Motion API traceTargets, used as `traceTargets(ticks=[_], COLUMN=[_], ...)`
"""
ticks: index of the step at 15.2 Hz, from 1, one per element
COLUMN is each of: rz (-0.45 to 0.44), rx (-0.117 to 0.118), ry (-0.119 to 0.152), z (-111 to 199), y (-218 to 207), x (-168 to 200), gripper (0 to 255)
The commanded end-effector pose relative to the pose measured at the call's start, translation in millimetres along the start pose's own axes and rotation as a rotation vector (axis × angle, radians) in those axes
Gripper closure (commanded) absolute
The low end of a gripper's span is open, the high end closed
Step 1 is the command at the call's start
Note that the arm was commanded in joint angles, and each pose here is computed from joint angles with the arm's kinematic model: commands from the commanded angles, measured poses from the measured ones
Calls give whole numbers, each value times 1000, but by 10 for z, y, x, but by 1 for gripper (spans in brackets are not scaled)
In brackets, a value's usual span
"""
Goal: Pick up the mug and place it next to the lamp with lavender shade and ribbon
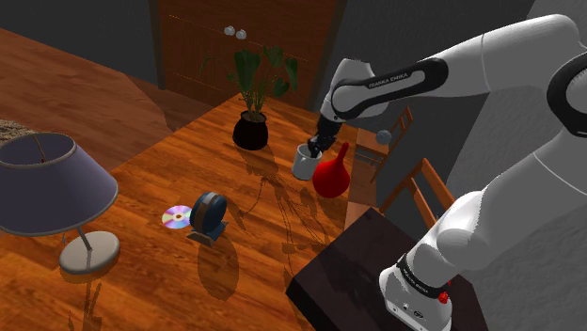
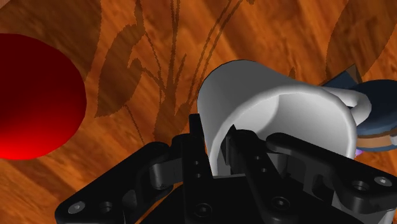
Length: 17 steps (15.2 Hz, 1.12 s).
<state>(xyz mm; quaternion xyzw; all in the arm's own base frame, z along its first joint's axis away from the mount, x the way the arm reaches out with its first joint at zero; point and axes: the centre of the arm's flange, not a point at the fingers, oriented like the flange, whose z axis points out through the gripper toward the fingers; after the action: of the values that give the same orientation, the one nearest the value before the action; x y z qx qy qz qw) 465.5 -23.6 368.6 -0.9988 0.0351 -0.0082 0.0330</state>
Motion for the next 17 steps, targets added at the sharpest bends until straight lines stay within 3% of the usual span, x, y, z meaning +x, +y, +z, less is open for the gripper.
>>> traceTargets(ticks=[1, 17], rz=[0, 0], rx=[0, 0], ry=[0, 0], z=[-103, -945], y=[-18, -74], x=[-1, 11], gripper=[255, 255])
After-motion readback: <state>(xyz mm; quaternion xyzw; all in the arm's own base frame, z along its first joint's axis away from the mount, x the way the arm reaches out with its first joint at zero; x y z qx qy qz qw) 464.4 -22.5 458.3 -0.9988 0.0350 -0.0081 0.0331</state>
